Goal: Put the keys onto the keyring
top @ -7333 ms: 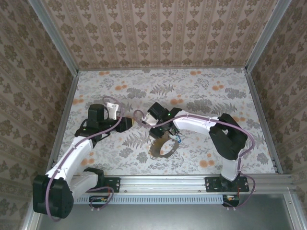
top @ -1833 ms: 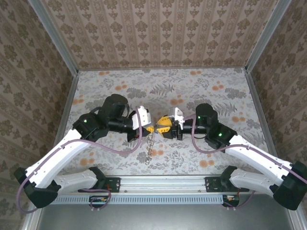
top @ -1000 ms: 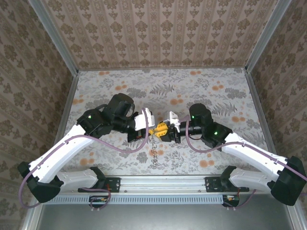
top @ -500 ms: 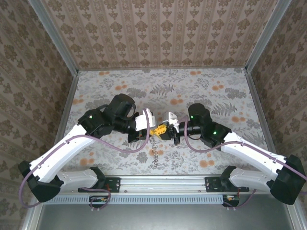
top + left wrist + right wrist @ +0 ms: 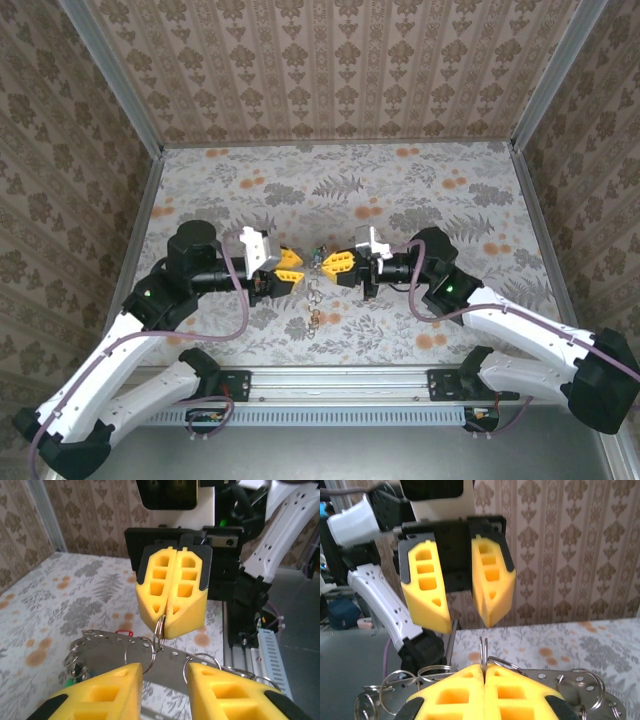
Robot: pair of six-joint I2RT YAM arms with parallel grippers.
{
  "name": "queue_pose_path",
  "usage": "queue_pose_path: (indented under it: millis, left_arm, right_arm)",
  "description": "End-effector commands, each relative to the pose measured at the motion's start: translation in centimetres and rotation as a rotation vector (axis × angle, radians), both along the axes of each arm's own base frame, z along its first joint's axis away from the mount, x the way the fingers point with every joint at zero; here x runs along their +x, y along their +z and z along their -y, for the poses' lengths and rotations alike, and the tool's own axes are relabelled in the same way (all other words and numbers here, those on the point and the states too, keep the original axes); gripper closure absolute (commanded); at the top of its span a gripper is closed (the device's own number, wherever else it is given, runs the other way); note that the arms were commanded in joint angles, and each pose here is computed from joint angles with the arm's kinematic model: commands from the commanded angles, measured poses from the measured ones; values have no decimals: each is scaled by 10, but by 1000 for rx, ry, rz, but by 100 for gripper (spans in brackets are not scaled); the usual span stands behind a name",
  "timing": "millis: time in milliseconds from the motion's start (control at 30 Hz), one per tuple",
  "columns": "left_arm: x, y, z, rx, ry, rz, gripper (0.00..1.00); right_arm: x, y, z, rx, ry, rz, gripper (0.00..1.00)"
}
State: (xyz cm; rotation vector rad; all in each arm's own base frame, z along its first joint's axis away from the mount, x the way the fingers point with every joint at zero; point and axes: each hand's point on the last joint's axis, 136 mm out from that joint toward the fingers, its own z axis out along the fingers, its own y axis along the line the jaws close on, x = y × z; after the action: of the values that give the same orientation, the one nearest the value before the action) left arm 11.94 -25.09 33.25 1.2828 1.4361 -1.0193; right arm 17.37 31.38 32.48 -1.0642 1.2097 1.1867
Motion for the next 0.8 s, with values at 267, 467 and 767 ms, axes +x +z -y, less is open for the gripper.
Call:
queue_pose_path:
  millis: [267, 467, 767]
  left_arm:
    - [-5, 28, 8, -153, -68, 32, 70]
    - [-5, 36, 12, -192, -88, 52, 70]
    - [-3, 44, 14, -226, -101, 65, 70]
  right_arm:
    - [-6, 63, 18, 332, 21, 11, 100]
    - [-7, 67, 17, 368, 51, -1, 100]
    - [-12, 68, 14, 381, 91, -6, 100]
